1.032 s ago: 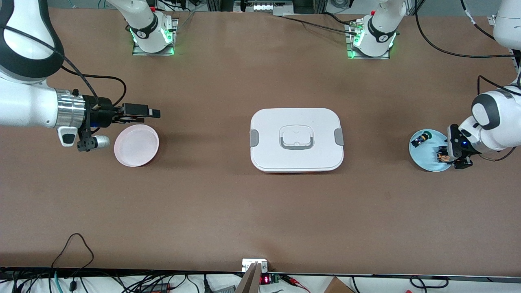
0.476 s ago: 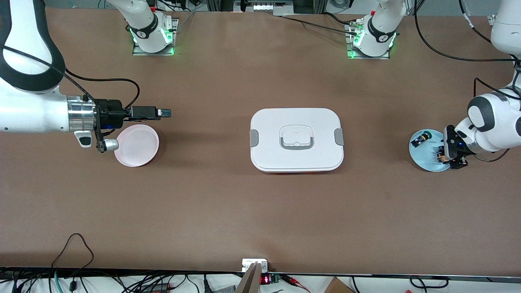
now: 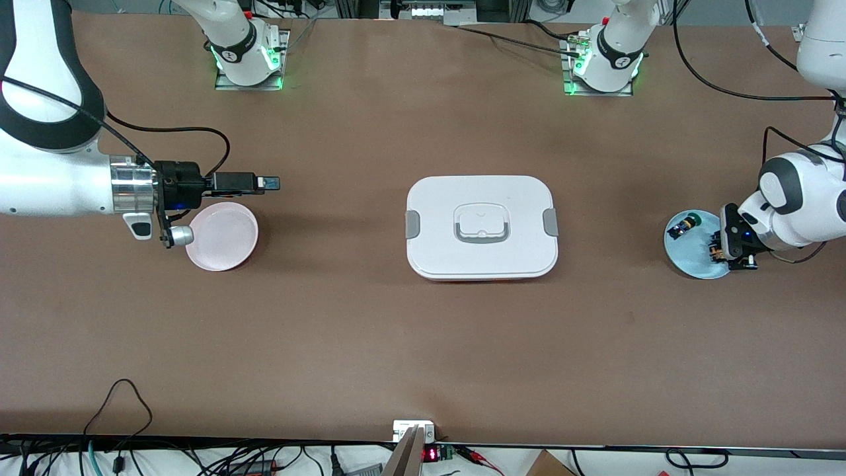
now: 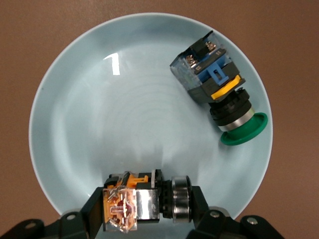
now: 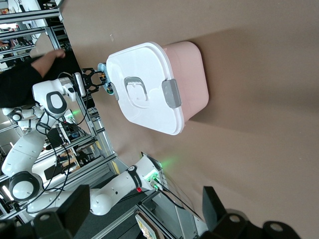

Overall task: Transfer orange switch to right arm and place
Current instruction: 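Carry the orange switch over the white box with the left gripper, then grasp the orange switch with the right gripper from the left gripper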

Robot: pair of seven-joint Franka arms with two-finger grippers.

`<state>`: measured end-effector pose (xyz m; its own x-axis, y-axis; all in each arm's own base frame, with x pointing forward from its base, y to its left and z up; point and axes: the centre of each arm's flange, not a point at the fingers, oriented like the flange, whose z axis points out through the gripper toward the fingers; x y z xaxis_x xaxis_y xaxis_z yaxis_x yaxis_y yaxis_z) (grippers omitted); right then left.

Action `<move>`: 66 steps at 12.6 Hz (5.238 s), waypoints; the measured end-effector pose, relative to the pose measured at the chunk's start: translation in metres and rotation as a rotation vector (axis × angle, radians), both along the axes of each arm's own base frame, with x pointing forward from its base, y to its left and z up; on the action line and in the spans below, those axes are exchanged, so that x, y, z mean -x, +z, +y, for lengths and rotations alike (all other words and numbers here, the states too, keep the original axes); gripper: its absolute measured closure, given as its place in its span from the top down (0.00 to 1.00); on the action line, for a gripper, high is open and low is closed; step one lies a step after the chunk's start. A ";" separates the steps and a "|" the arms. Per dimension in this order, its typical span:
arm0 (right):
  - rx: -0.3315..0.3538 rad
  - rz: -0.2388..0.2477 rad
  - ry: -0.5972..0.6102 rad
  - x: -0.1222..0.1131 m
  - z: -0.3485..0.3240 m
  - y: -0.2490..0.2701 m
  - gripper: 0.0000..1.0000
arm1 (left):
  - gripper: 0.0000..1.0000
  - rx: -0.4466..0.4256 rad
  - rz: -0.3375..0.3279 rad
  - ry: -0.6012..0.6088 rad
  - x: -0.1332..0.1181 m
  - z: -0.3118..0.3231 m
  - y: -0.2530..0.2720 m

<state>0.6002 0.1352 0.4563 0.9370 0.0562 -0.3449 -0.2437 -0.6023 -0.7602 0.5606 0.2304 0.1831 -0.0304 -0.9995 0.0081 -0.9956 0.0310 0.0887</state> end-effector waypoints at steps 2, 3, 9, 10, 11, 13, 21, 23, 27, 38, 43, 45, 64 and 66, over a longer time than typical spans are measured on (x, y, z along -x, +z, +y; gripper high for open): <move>0.000 0.001 0.000 0.000 0.000 0.000 1.00 | 0.72 -0.001 -0.002 0.000 0.000 0.000 0.000; 0.000 0.004 0.000 0.001 0.000 -0.001 1.00 | 0.72 -0.002 -0.007 0.000 -0.001 0.000 0.001; -0.035 0.027 -0.016 0.003 0.003 -0.007 1.00 | 0.72 0.163 0.025 0.095 -0.023 -0.028 0.052; -0.050 0.034 -0.023 0.003 0.004 -0.008 1.00 | 0.72 0.238 0.051 0.116 -0.026 -0.047 0.060; -0.062 0.043 -0.029 0.003 0.004 -0.011 1.00 | 0.72 0.319 0.077 0.132 -0.030 -0.068 0.069; -0.068 0.056 -0.033 0.003 0.005 -0.017 1.00 | 0.72 0.507 0.146 0.164 -0.035 -0.110 0.083; -0.317 0.173 -0.158 0.005 0.016 -0.037 1.00 | 0.72 1.227 0.294 0.154 -0.056 -0.305 0.150; -0.392 0.227 -0.186 0.009 0.019 -0.050 1.00 | 0.72 1.345 0.377 0.171 -0.052 -0.387 0.172; -0.428 0.258 -0.196 0.011 0.023 -0.058 1.00 | 0.72 1.432 0.441 0.274 -0.031 -0.515 0.219; -0.459 0.352 -0.181 0.020 0.066 -0.071 1.00 | 0.72 1.429 0.407 0.502 0.045 -0.677 0.228; -0.447 0.404 -0.161 0.027 0.088 -0.071 1.00 | 0.72 1.415 0.389 0.508 0.049 -0.690 0.228; -0.444 0.418 -0.155 0.030 0.092 -0.070 1.00 | 0.72 1.411 0.387 0.512 0.050 -0.695 0.226; -0.467 0.450 -0.158 0.053 0.092 -0.069 0.65 | 0.72 1.416 0.414 0.544 0.045 -0.705 0.209; -0.475 0.421 -0.150 0.053 0.091 -0.070 0.56 | 0.72 1.419 0.410 0.547 0.043 -0.704 0.210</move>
